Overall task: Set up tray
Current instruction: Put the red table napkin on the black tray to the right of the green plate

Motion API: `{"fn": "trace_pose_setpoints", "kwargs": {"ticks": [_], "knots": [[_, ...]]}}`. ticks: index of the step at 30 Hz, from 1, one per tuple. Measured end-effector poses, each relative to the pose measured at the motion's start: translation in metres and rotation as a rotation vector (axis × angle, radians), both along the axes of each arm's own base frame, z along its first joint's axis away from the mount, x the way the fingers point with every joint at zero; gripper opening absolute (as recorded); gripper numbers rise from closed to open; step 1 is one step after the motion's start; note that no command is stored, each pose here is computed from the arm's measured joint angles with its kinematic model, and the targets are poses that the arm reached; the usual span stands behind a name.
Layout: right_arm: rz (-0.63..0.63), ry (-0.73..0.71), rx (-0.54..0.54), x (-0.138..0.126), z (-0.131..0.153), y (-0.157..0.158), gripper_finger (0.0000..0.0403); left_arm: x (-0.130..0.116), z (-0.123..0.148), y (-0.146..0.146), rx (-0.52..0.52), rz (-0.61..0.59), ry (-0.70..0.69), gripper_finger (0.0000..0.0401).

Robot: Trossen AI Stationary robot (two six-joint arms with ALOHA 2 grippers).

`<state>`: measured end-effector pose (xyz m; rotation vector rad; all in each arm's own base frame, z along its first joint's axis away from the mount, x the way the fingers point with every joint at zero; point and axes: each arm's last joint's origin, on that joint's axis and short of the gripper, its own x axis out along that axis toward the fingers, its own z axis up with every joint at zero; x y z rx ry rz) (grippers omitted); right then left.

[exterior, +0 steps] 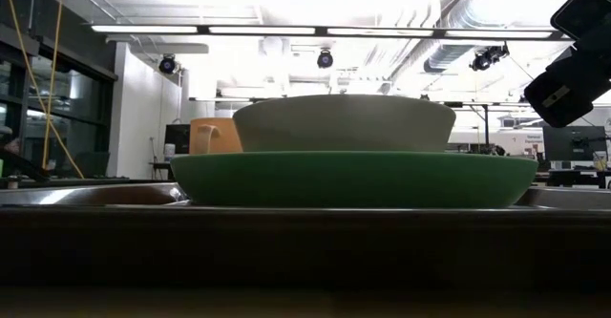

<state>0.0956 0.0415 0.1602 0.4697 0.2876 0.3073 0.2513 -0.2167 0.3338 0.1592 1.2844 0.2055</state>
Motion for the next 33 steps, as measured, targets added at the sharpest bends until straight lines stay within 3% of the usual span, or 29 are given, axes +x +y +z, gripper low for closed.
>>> {"fn": "trace_pose_setpoints", "kwargs": {"ticks": [12,33], "knots": [[-0.008,0.005,0.015,0.0,0.0,0.0,0.0099,-0.048,-0.021,0.034,0.023,0.198,0.025,0.0062],[-0.031,0.009,0.027,0.0,0.0,-0.001,0.0099,-0.127,-0.064,0.065,-0.154,0.521,0.005,0.0062]]}}
